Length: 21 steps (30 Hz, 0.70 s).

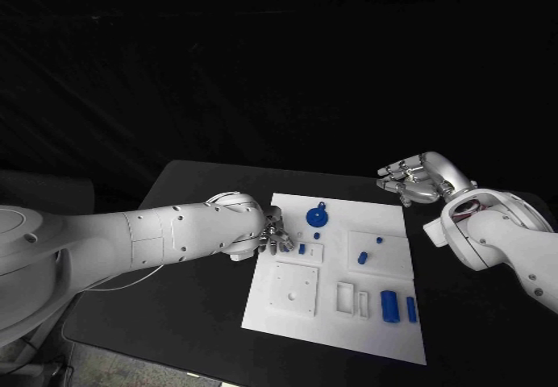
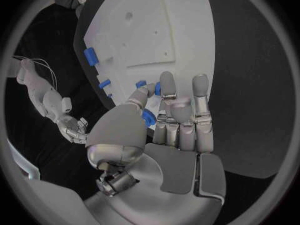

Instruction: Assemble the parts on the task board

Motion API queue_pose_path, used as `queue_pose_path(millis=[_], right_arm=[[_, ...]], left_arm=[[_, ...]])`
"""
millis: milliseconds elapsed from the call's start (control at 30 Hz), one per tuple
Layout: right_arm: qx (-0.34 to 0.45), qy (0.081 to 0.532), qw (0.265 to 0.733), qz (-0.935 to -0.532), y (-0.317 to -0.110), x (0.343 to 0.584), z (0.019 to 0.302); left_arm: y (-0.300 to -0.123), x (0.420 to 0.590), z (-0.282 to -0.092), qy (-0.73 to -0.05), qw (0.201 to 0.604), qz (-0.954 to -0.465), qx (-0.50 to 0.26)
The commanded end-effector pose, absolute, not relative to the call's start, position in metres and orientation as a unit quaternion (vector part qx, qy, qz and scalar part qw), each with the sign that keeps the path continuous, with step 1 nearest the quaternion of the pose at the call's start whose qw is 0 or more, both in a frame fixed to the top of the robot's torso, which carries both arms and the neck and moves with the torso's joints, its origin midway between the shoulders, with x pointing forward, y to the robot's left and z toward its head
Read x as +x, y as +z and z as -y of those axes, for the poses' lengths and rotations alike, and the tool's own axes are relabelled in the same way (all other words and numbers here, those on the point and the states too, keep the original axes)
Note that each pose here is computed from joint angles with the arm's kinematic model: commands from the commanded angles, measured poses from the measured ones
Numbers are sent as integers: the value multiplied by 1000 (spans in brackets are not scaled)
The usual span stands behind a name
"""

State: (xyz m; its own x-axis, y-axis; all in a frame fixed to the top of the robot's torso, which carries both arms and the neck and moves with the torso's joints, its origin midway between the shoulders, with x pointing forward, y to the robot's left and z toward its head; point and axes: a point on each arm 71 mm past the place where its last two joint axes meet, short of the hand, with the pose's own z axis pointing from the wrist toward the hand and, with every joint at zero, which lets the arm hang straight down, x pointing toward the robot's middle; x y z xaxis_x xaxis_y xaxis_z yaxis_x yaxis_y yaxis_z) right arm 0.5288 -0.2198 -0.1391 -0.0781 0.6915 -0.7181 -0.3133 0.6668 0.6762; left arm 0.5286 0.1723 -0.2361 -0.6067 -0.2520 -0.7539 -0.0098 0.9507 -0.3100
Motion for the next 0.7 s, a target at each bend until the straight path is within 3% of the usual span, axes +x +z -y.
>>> queue_pose_path(millis=[33,700], right_arm=[[145,383,659,-631,-139,528,218],[146,383,661,-628,-139,528,219]], left_arm=[[-243,526,-169,-130,421,-896,-62],[-247,529,-175,-116,419,-898,-68]])
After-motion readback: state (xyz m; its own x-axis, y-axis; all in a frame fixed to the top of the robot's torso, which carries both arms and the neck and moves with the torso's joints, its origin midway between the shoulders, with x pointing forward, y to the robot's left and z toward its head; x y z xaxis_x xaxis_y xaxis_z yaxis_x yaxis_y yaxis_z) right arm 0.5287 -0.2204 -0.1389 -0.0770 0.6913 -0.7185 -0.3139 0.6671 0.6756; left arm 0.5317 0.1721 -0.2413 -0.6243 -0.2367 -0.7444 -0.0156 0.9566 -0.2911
